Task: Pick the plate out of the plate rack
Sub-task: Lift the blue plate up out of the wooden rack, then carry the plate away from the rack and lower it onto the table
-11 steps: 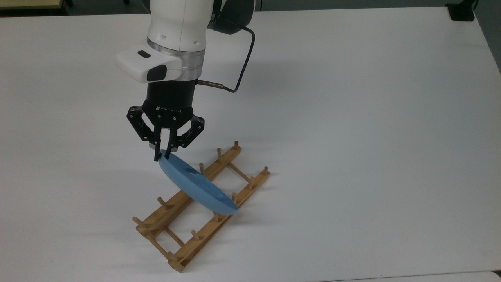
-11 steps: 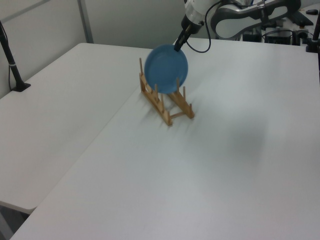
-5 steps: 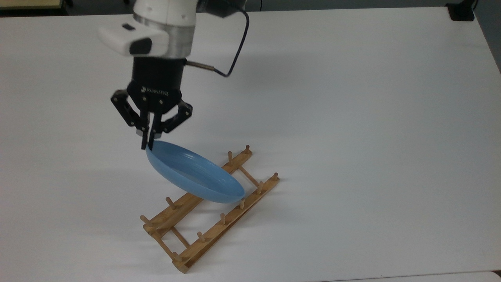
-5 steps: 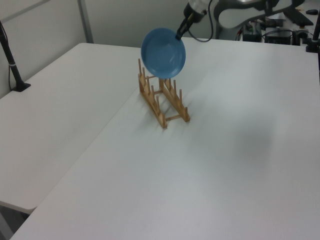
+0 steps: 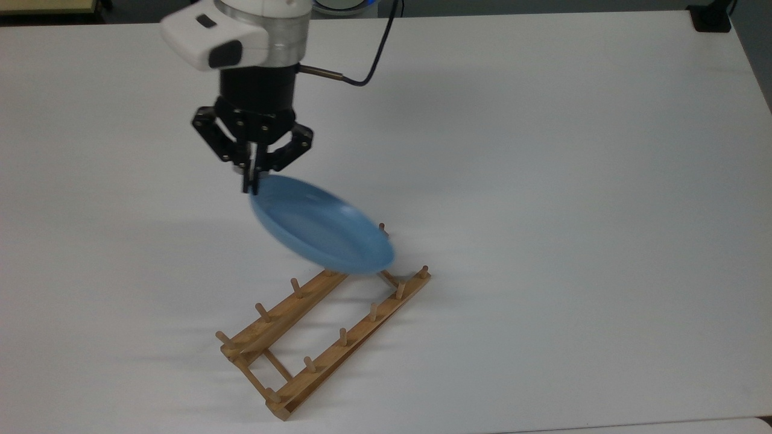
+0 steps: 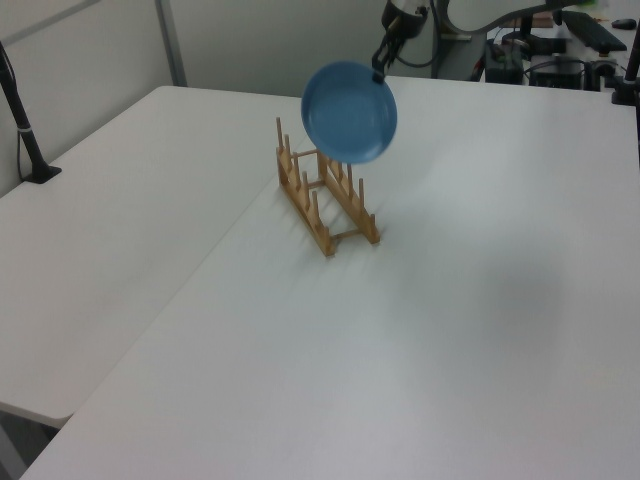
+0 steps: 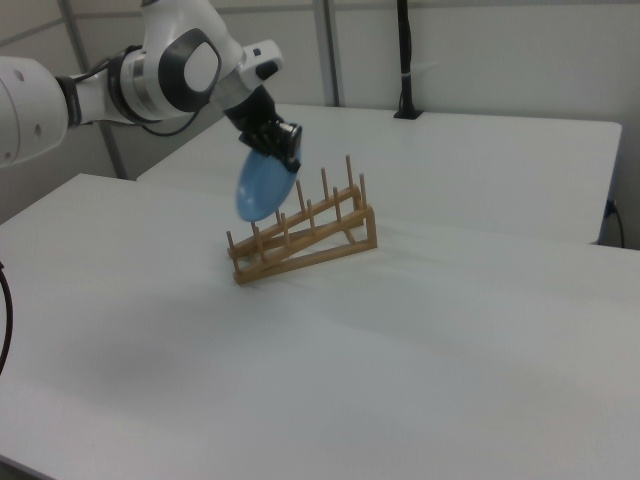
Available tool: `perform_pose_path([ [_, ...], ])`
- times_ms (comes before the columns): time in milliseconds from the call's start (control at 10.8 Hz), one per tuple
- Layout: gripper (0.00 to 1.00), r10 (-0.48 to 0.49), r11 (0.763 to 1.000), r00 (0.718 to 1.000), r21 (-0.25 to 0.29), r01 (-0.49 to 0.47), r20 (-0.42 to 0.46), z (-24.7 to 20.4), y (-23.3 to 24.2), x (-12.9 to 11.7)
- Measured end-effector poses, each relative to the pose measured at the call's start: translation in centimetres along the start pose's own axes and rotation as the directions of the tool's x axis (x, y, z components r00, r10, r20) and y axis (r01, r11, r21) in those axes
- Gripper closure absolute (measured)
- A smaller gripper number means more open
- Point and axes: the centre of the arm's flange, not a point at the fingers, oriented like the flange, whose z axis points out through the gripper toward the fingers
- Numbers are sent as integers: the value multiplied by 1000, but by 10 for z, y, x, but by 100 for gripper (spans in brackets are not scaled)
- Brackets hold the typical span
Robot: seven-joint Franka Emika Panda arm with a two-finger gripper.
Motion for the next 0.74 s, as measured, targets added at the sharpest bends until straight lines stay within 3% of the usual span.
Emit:
perform_pose_path([
  [186, 96, -19, 995, 990, 100, 4, 142, -2, -14, -16],
  [372, 96, -101, 985, 960, 162, 60, 261, -17, -14, -34],
  [558, 96, -202, 969, 919, 203, 138, 340, -12, -31, -51],
  [743, 96, -339, 932, 857, 262, 250, 389, 10, -72, -76],
])
